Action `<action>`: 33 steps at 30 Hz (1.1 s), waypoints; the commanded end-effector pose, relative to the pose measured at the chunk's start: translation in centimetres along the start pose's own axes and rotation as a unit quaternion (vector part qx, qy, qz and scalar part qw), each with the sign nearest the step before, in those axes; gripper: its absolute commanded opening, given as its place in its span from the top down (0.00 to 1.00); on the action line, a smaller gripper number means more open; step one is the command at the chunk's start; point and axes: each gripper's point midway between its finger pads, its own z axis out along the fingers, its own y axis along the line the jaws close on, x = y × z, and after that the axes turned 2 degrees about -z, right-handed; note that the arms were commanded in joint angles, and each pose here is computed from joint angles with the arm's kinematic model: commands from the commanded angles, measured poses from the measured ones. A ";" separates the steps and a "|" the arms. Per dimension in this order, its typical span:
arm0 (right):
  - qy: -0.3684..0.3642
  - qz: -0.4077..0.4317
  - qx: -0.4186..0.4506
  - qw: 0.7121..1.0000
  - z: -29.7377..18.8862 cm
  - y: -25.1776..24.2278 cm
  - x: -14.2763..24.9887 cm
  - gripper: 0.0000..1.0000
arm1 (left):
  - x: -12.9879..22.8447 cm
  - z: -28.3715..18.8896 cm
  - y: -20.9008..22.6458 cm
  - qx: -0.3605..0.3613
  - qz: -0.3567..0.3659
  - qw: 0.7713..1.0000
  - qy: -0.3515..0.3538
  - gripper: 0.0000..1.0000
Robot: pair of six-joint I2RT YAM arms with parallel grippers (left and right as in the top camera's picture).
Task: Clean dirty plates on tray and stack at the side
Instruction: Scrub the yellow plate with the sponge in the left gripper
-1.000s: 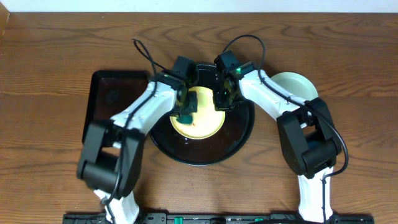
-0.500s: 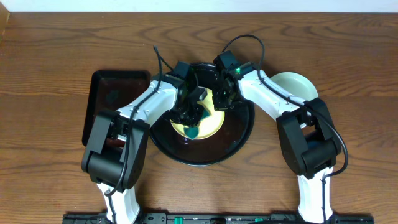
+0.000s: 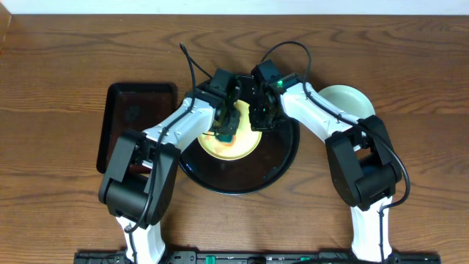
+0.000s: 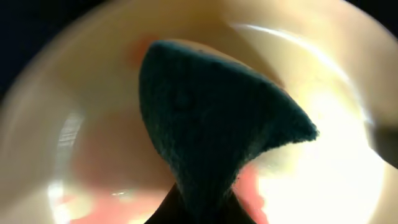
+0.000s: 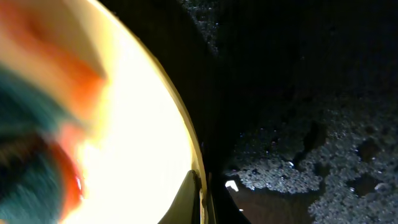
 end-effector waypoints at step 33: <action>0.041 -0.009 0.021 0.999 2.3 0.0 2.3 0.99 | 2.1 0.2 -3.4 0.131 0.103 0.985 0.041 0.92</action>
